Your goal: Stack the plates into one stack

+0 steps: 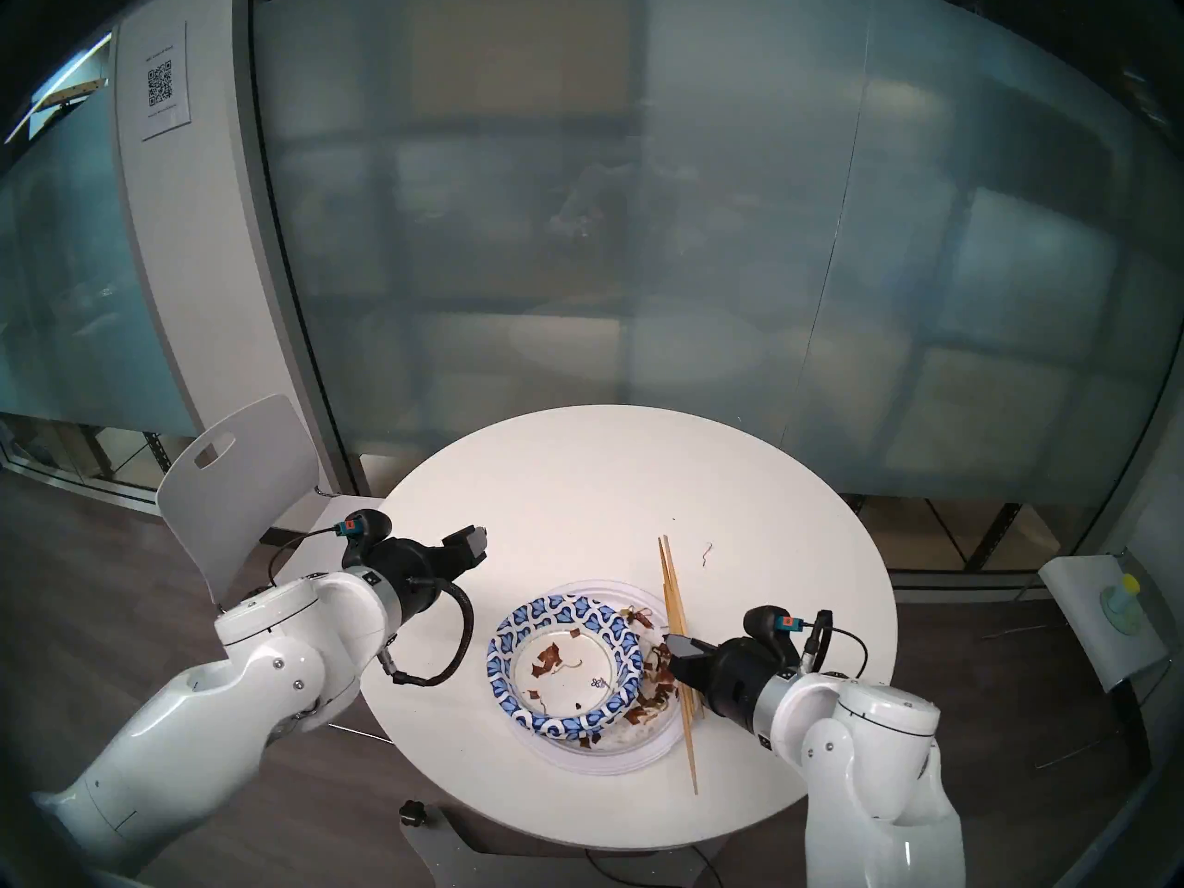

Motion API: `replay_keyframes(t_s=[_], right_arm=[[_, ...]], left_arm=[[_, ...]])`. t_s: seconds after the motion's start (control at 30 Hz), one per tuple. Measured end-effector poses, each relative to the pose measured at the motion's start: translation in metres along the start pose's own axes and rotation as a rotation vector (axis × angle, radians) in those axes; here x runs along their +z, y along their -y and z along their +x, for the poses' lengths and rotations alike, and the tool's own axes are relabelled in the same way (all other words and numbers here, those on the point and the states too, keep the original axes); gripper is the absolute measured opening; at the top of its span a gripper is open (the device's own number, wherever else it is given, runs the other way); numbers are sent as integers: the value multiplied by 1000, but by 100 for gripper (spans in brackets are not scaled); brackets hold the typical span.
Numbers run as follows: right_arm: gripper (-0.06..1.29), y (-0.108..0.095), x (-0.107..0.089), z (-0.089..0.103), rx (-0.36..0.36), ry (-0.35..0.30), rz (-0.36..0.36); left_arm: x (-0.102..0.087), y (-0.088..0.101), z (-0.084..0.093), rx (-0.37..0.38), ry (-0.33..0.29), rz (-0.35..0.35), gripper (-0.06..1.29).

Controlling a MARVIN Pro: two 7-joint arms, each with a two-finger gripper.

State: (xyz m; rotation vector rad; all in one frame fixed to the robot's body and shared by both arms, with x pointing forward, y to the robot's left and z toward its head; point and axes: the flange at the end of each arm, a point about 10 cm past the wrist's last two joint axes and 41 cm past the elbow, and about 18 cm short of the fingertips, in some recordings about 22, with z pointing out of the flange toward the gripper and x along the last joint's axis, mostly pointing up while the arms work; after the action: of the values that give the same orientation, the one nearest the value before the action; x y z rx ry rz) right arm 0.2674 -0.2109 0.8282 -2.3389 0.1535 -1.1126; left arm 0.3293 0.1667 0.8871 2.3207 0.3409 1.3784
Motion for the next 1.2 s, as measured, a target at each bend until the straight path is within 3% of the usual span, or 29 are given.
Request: replay_keyframes(t_s=[0.27, 0.8, 1.2], right_arm=[[-2, 4, 9, -5, 26, 3, -4], [-2, -5, 21, -8, -30, 49, -79], [-2, -5, 30, -3, -36, 66, -67]], left_arm=[[0, 0, 0, 0, 0, 0, 121], [0, 0, 0, 0, 0, 0, 121], [0, 0, 0, 0, 0, 0, 121]])
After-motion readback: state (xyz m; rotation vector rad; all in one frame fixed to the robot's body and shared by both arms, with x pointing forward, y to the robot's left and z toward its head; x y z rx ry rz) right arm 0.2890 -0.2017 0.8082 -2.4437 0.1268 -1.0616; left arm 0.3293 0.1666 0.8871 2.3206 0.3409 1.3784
